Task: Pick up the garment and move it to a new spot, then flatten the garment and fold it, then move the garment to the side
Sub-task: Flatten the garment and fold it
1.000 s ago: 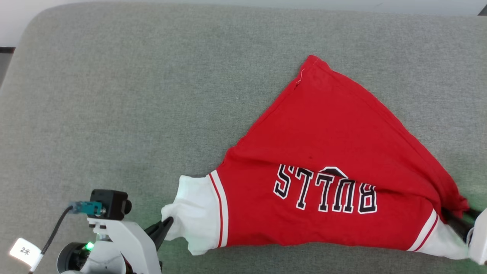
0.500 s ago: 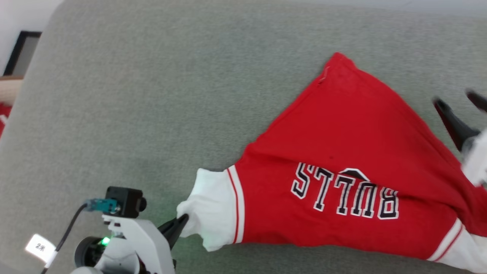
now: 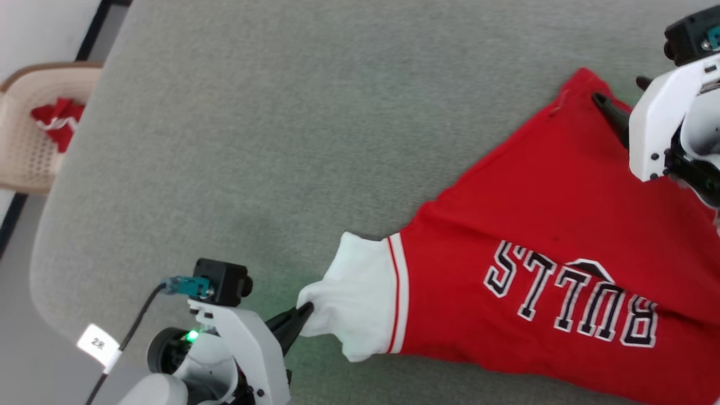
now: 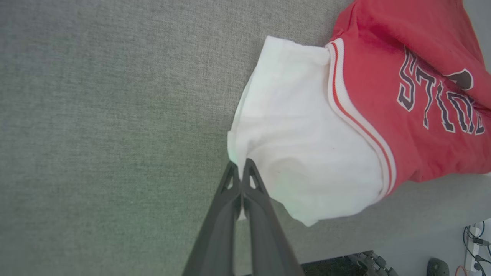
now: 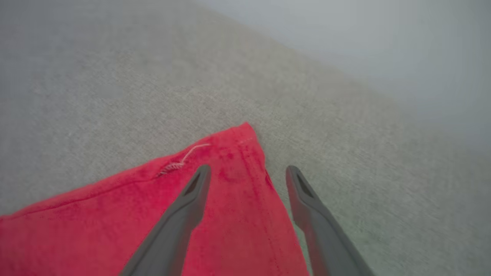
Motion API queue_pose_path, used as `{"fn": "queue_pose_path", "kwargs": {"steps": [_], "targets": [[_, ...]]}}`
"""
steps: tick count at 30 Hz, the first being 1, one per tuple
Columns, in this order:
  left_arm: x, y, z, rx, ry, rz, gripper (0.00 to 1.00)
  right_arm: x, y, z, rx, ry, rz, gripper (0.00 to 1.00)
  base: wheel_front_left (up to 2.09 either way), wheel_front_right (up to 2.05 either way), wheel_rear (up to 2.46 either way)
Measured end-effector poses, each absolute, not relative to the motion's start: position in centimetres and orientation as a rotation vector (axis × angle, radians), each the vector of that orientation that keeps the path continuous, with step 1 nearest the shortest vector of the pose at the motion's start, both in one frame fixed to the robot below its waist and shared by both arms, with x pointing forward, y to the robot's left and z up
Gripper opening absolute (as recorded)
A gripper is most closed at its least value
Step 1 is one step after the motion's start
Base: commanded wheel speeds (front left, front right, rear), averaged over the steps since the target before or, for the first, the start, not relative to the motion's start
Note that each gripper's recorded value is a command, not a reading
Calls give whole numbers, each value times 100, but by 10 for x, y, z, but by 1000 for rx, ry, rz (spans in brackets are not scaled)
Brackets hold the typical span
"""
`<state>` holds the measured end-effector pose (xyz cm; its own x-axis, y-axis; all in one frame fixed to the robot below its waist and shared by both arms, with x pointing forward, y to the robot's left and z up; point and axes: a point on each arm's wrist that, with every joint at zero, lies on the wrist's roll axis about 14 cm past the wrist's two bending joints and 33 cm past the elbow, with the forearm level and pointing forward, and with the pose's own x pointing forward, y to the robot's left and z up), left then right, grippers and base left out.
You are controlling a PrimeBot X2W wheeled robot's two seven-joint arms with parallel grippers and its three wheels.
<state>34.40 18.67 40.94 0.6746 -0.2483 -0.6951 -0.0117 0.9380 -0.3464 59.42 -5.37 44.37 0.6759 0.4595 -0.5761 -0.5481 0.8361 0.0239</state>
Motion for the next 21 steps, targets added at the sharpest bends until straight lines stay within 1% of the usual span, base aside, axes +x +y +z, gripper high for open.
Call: {"fn": "queue_pose_path", "kwargs": {"steps": [7, 15, 16, 17, 21], "targets": [[339, 195, 401, -349, 843, -98, 0, 600, -42, 402, -224, 802, 582, 100, 0, 0, 0], [337, 201, 397, -357, 850, -77, 0, 607, -37, 389, -277, 886, 593, 100, 0, 0, 0], [338, 201, 397, -357, 850, -77, 0, 607, -37, 388, -282, 897, 591, 35, 0, 0, 0], [338, 202, 397, -356, 850, -75, 0, 607, -38, 387, -278, 911, 589, 0, 0, 0, 0], [340, 202, 396, -353, 850, -79, 0, 611, -41, 391, -277, 898, 577, 0, 0, 0, 0]]}}
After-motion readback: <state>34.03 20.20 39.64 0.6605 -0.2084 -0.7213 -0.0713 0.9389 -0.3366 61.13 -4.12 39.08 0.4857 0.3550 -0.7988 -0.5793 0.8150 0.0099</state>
